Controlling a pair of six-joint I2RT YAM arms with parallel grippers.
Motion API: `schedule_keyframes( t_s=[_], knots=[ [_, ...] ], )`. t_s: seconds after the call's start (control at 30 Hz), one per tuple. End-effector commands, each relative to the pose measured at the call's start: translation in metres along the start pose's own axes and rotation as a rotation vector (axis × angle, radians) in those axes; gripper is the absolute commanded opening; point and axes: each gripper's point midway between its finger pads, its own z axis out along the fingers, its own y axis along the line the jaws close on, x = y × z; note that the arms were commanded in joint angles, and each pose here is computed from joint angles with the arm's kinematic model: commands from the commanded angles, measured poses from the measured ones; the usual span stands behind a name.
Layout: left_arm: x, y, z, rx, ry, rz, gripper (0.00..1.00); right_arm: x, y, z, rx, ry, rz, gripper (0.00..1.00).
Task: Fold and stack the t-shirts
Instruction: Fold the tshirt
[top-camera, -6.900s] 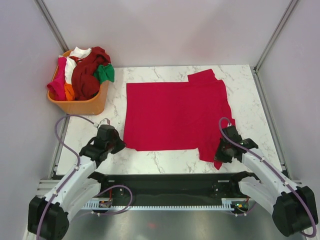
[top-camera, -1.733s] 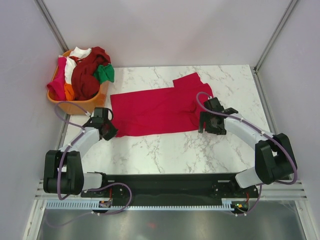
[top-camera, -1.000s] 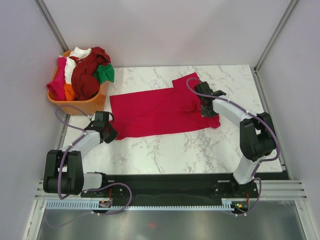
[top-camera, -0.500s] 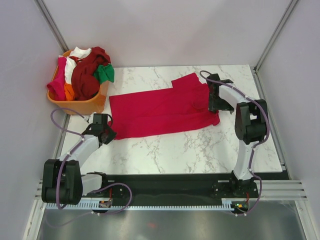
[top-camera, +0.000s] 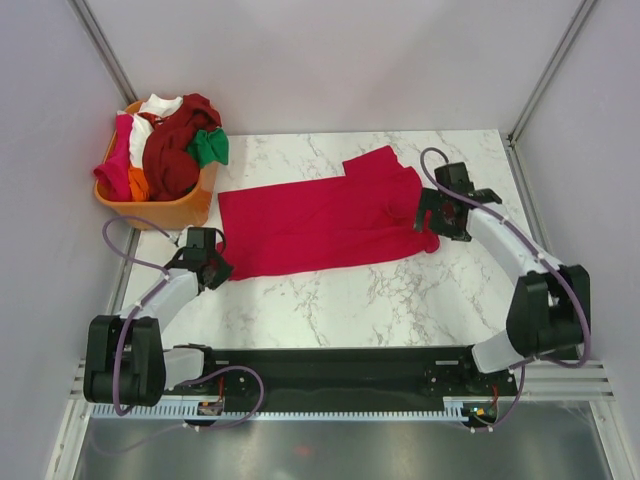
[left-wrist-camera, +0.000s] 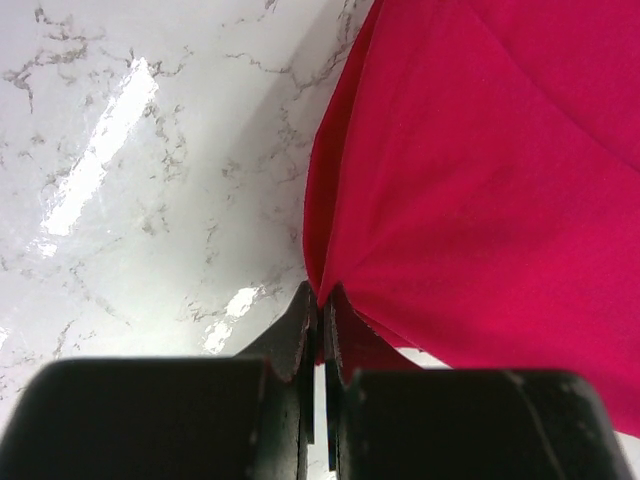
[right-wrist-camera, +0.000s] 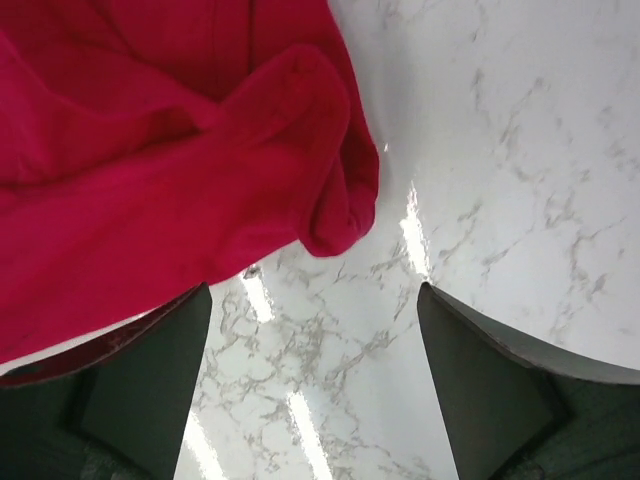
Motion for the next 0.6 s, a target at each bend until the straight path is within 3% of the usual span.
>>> schedule_keyframes(
  t_s=[0.0, 0.1, 0.23, 0.27, 0.37, 0.47, 0.57],
  knots=[
    [-0.005, -0.002, 0.0, -0.006, -0.012, -0.025, 0.02, 0.013, 0.009, 0.0, -0.176, -0.026, 0.149, 0.92],
    [-0.006, -0.002, -0.001, 0.002, -0.018, -0.027, 0.02, 0.02, -0.014, 0.004, -0.214, -0.03, 0.314, 0.8],
    [-0.005, -0.003, -0.002, 0.005, -0.013, -0.025, 0.02, 0.029, -0.029, 0.015, -0.294, 0.02, 0.506, 0.75],
    [-0.005, -0.003, -0.001, 0.005, -0.015, -0.025, 0.02, 0.031, -0.034, 0.018, -0.294, 0.025, 0.55, 0.65],
    [-0.005, -0.003, -0.002, 0.009, -0.017, -0.026, 0.02, 0.036, -0.045, 0.029, -0.338, 0.041, 0.659, 0.52],
    [-0.004, -0.003, -0.001, 0.01, -0.015, -0.024, 0.02, 0.049, -0.036, 0.046, -0.38, 0.133, 0.666, 0.47],
    [-0.004, -0.004, -0.001, 0.014, -0.018, -0.024, 0.02, 0.058, -0.022, 0.053, -0.465, 0.186, 0.706, 0.49]
  ],
)
